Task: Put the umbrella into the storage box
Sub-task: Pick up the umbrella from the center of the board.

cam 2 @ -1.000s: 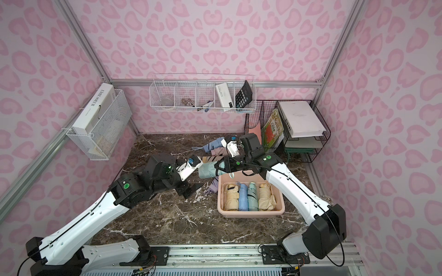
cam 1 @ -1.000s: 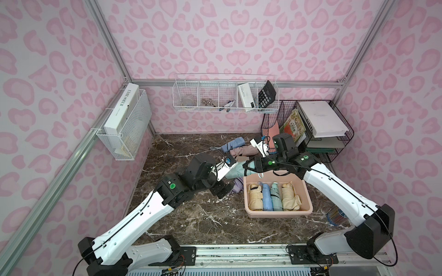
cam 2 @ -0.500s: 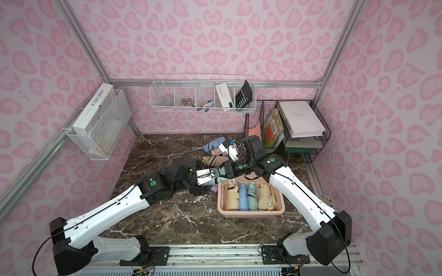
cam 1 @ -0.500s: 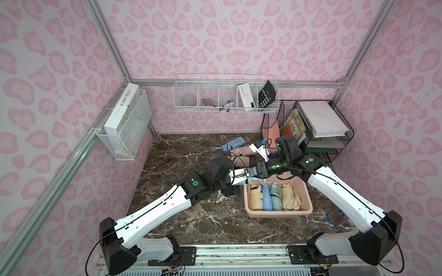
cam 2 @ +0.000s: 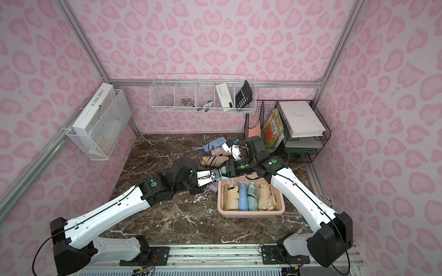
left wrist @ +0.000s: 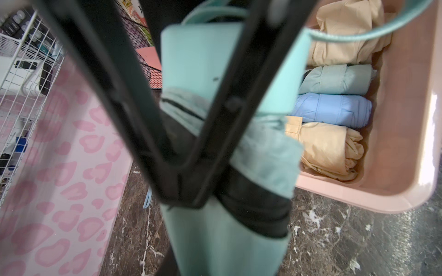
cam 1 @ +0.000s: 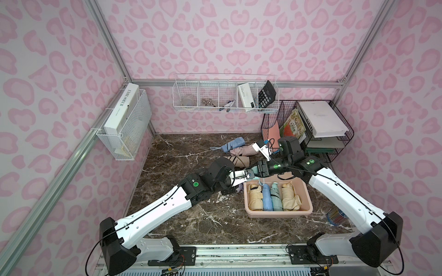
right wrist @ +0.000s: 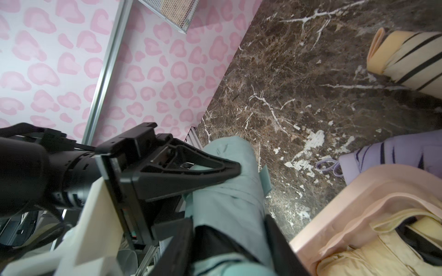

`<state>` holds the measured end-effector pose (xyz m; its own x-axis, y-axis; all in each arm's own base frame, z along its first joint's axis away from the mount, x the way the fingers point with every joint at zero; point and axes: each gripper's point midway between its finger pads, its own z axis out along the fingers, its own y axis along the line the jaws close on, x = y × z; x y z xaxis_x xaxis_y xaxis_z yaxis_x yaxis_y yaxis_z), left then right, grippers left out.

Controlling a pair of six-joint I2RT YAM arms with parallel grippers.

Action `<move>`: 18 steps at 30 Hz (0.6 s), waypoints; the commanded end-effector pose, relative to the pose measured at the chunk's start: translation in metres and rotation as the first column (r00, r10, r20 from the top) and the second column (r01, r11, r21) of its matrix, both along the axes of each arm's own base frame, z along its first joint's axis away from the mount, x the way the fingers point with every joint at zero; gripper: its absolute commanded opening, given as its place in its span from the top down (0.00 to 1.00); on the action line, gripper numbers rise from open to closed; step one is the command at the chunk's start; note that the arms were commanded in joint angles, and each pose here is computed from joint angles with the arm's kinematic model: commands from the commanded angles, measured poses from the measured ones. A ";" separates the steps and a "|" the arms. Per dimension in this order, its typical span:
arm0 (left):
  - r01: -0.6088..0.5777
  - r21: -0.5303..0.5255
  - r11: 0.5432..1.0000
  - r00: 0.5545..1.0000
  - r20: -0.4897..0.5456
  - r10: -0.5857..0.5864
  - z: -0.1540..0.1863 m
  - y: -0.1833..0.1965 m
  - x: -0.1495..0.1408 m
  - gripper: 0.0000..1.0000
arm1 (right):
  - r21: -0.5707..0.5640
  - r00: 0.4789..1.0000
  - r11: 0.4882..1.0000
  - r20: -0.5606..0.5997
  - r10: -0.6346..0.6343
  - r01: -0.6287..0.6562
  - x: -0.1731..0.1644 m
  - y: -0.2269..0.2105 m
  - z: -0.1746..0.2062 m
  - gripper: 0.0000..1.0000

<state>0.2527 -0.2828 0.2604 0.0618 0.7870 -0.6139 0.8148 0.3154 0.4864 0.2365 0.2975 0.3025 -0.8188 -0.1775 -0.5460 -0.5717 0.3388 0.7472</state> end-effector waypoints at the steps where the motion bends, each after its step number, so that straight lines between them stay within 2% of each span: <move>1: -0.037 -0.035 0.999 0.999 -0.029 0.036 0.002 0.002 -0.002 0.92 | 0.045 0.997 0.997 0.046 -0.068 0.066 0.014 -0.005 0.016 0.27; 4: -0.058 -0.052 0.997 0.997 -0.052 0.055 -0.001 0.004 -0.005 0.99 | 0.043 0.976 0.976 0.039 -0.216 0.214 0.036 -0.031 0.016 0.16; 8: -0.099 -0.081 0.992 0.991 -0.100 0.091 -0.008 0.011 -0.012 1.00 | -0.010 0.899 0.899 0.026 -0.438 0.438 0.063 -0.080 0.002 0.13; 10: -0.121 -0.101 0.987 0.986 -0.128 0.108 -0.011 0.014 -0.017 1.00 | -0.064 0.835 0.833 0.034 -0.549 0.550 0.072 -0.110 -0.011 0.13; 13: -0.164 -0.157 0.974 0.973 -0.188 0.133 -0.010 0.011 -0.021 1.00 | -0.200 0.720 0.696 0.085 -0.689 0.690 0.080 -0.161 -0.035 0.15; 16: -0.233 -0.238 0.943 0.945 -0.284 0.162 0.000 -0.004 -0.024 1.00 | -0.329 0.629 0.556 0.182 -0.756 0.763 0.079 -0.204 -0.052 0.16; 18: -0.312 -0.287 0.906 0.908 -0.370 0.196 0.009 -0.019 -0.023 1.00 | -0.356 0.591 0.501 0.217 -0.777 0.789 0.078 -0.223 -0.055 0.16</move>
<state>0.2271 -0.2802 0.2489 -0.2280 0.6555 -0.7199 0.8242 0.5235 0.2157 0.3192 0.1127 0.2662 -0.7294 0.3530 -0.5860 -0.0679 0.8151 0.5754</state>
